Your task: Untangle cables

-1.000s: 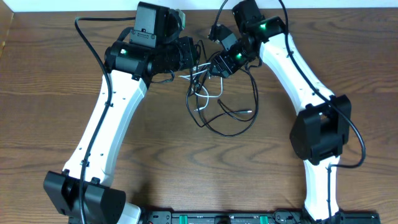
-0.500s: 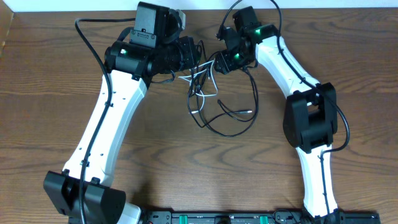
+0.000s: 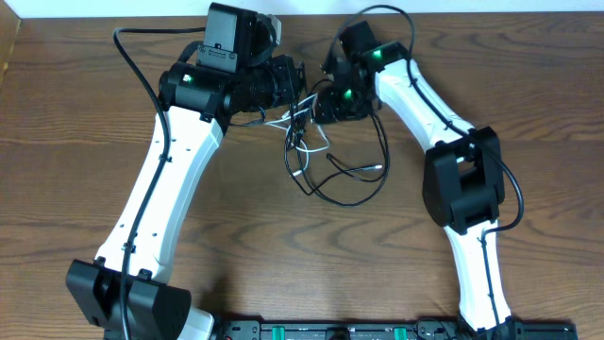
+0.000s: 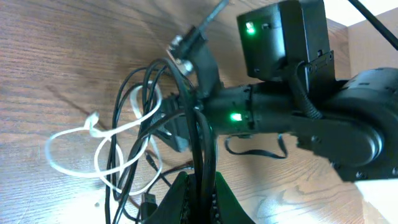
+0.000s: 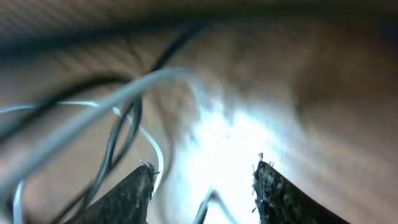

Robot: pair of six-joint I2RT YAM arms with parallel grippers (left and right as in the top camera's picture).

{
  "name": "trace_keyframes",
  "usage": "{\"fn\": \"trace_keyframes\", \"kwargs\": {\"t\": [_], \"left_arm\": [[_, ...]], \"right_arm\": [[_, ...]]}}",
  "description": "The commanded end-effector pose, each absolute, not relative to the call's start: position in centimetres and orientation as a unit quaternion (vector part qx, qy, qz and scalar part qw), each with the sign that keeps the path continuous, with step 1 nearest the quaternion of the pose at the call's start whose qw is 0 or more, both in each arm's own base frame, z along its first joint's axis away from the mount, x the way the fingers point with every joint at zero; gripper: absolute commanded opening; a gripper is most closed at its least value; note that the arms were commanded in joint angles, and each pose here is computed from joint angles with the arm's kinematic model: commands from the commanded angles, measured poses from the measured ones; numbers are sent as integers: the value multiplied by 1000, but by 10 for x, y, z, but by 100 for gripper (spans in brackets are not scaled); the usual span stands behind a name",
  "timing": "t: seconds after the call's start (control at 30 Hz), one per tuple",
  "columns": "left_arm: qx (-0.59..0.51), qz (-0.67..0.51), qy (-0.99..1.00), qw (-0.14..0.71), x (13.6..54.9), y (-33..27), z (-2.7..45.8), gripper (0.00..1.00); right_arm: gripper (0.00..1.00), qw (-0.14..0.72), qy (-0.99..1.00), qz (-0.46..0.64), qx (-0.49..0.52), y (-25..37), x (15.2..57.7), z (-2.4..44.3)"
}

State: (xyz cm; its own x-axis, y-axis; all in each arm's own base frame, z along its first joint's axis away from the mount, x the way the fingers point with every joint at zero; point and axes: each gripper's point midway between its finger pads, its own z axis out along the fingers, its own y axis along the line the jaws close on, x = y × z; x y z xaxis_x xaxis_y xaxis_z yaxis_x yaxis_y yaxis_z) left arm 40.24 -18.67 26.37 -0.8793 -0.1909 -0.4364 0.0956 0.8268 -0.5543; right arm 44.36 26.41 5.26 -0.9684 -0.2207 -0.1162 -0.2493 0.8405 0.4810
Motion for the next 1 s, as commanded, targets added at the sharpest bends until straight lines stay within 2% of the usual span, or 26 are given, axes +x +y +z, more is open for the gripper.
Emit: {"fn": "trace_keyframes", "kwargs": {"t": [0.0, 0.2, 0.43, 0.57, 0.97], "left_arm": [[-29, -289, 923, 251, 405, -184, 266, 8], [-29, -289, 923, 253, 406, -184, 266, 7], [-28, -290, 922, 255, 407, -185, 267, 7], [-28, -290, 922, 255, 407, -185, 267, 8], [-28, -290, 922, 254, 407, -185, 267, 7]], "right_arm": [[52, -15, 947, 315, -70, 257, 437, 66], [52, -60, 939, 333, -64, 264, 416, 70], [50, -77, 956, 279, -41, 269, 404, 56], [51, -83, 970, 230, 8, 261, 402, 44], [47, -109, 971, 210, 43, 266, 383, 15]]}}
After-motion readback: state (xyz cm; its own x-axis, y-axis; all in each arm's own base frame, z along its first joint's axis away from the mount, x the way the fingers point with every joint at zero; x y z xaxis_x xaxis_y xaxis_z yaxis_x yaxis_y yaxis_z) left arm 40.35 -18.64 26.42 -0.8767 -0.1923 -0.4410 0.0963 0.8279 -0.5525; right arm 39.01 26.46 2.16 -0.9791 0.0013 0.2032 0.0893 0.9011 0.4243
